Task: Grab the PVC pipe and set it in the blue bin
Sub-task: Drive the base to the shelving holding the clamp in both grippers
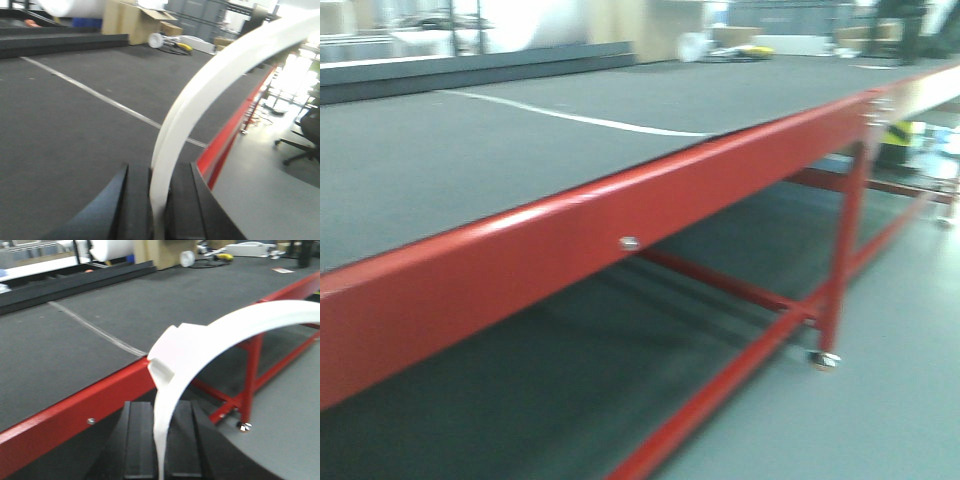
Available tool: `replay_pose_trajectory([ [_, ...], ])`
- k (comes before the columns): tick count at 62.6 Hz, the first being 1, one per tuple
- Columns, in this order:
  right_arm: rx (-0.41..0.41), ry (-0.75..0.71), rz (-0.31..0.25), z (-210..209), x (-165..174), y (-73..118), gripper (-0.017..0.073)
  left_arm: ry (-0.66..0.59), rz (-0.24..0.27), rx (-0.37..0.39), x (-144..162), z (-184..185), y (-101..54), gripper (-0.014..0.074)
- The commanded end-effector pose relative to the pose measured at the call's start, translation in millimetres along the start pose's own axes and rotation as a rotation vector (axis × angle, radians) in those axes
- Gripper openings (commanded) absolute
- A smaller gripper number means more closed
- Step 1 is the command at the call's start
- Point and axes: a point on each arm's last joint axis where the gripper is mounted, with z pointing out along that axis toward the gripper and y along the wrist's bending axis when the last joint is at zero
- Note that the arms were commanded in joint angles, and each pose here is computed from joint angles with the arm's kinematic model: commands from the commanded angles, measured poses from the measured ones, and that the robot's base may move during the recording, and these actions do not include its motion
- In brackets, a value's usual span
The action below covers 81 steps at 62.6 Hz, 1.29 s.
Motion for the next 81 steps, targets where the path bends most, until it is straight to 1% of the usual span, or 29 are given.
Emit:
replay_pose_trajectory([
  [1,0.001,-0.028,-0.011,-1.0,-2.3,0.0,-0.0168,-0.031,-0.002,0.007,-3.0,-1.0,-0.8,-0.0111],
  [81,0.001,-0.028,-0.011,-1.0,-2.3,0.0,-0.0168,-0.031,-0.002,0.007,-3.0,-1.0,-0.8,-0.0111],
])
